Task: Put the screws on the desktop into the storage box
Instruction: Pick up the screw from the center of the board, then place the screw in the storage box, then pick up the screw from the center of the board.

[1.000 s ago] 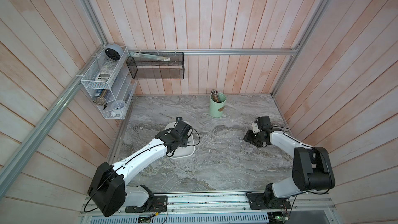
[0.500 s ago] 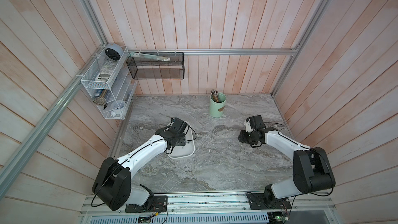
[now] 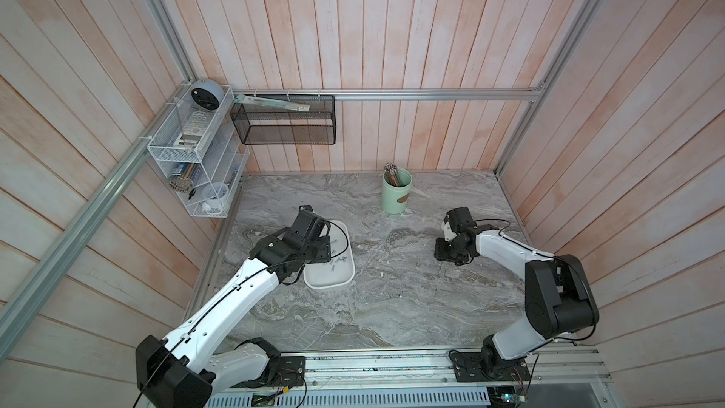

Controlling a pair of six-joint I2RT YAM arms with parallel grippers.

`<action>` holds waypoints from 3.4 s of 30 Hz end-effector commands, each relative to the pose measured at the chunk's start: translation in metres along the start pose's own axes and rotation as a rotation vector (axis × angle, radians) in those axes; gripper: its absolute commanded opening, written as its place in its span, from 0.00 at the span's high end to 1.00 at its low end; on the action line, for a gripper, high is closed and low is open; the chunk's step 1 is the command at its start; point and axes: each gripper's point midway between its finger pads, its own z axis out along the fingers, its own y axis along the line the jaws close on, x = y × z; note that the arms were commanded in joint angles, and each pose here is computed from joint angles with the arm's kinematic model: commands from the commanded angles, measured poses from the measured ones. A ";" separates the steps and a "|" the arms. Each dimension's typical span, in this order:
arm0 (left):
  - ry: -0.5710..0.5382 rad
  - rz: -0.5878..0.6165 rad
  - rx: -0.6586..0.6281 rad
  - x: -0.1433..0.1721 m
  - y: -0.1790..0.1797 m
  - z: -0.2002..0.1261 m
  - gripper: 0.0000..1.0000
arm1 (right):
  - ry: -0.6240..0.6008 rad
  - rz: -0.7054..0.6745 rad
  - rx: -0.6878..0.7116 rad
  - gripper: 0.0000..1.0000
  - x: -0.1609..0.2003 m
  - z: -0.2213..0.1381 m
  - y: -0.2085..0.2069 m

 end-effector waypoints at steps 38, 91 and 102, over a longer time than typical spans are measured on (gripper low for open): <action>0.056 0.039 -0.062 0.020 0.016 0.005 0.28 | 0.152 -0.033 0.159 0.75 0.011 0.024 -0.005; 0.025 0.029 -0.098 0.016 0.024 0.000 0.28 | 0.057 -0.414 -0.457 0.60 0.054 -0.034 0.348; 0.022 0.029 -0.097 0.015 0.024 -0.001 0.28 | -0.207 -0.510 -0.230 0.48 0.009 -0.097 0.299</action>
